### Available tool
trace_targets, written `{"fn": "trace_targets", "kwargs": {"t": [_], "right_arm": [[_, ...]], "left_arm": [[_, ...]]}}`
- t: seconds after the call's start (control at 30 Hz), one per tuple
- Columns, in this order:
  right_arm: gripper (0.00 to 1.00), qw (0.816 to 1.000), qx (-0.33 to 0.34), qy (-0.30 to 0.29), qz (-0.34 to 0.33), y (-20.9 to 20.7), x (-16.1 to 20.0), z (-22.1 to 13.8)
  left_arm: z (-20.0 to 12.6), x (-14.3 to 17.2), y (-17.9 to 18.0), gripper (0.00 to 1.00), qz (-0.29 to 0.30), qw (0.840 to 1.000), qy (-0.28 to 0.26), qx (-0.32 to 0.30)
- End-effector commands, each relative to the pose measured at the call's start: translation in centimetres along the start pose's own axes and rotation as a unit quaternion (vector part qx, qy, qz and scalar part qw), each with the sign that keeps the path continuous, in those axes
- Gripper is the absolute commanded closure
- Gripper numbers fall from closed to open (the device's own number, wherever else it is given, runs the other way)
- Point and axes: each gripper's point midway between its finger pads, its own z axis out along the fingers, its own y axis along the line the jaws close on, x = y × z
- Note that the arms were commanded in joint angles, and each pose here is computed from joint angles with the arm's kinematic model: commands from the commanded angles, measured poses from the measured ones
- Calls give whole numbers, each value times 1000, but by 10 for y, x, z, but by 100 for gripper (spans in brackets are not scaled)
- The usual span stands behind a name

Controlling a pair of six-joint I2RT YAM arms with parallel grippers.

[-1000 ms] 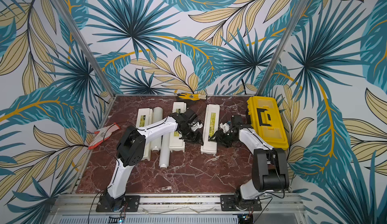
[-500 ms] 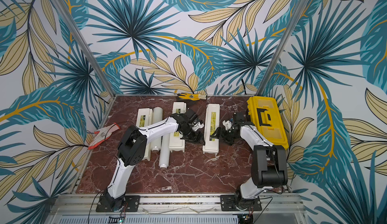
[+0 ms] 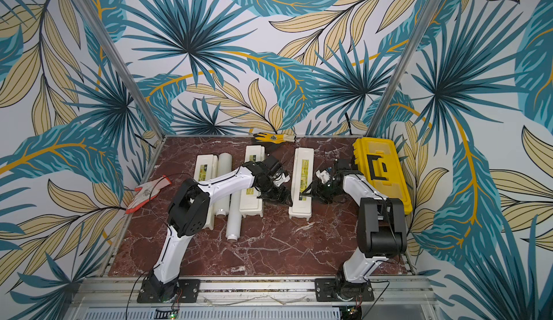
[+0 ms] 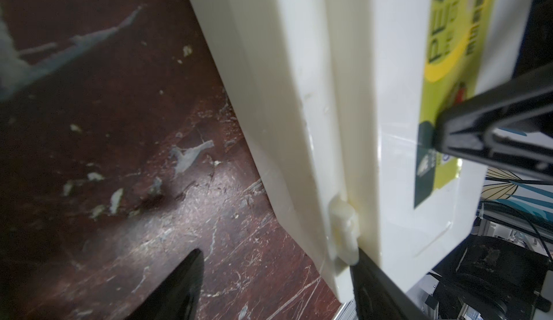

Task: Put plastic wrap rolls into dispensers
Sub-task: Close the lid on the plastic wrap cutting box.

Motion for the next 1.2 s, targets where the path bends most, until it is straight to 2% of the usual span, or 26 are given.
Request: {"fn": "trace_targets", "kwargs": {"t": [0.0,0.13,0.33,0.53,0.6,0.83,0.9,1.17], "right_arm": [[52,990,134,40,19,-61,21,15],[32,994,105,-18,-15,-34,-9,-2],[19,990,87,-101,-47,6,-52,-39],[14,976,148,-153,-40,11,-68,-61],[1,971,172,-160,-41,14,-67,-62],[1,943,272,-182,-63,29,-64,-54],[1,936,298,-183,-49,27,-66,-52],[1,930,318,-178,-54,39,-74,-31]], "left_arm": [[12,-7,8,23,-3,1000,-6,-9],[18,3,17,26,-13,1000,7,-16],[19,5,18,28,-18,1000,9,-17],[3,-7,4,27,-3,1000,-15,-11],[-6,-14,-2,25,5,999,-31,-14],[-45,-41,-26,22,42,995,-92,-15],[-55,-47,-33,22,51,993,-108,-15],[-84,-52,-49,21,84,986,-141,-12]]}}
